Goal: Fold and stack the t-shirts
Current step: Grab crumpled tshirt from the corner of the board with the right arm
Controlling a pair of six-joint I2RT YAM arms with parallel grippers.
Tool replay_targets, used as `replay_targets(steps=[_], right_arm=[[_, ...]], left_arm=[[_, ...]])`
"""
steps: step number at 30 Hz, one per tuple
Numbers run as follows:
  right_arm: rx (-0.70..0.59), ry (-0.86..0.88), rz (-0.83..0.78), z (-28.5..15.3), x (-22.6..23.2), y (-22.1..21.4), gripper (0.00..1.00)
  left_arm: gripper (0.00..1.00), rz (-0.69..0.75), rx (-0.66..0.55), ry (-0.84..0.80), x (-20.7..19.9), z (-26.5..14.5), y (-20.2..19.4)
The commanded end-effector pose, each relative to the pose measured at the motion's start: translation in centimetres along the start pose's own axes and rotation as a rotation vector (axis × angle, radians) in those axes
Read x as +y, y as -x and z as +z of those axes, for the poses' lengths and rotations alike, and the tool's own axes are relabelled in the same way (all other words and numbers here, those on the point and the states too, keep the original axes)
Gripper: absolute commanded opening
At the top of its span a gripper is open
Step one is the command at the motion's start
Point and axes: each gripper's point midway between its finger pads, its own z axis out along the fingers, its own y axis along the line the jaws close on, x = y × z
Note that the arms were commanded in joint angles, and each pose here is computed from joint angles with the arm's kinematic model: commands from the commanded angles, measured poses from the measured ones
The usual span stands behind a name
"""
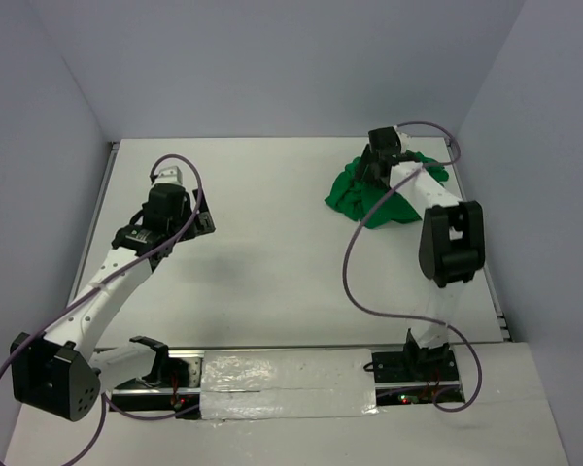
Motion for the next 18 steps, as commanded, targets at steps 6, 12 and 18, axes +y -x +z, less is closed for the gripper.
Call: replay_targets(steps=[6,12,18], right_arm=[[0.115,-0.067,0.032,6.0,0.2,0.1,0.41],[-0.009,0.07,0.03,-0.3,2.7,2.8,0.0],[-0.272,0.466,-0.113,-18.7,13.3,9.6,0.0]], left_arm=[[0.99,-0.025,-0.069,0.006,0.1,-2.3,2.1],[0.99,-0.044,-0.068,0.004,0.2,-2.3,1.7],[0.99,-0.076,-0.096,0.096,1.4,-2.4,3.0]])
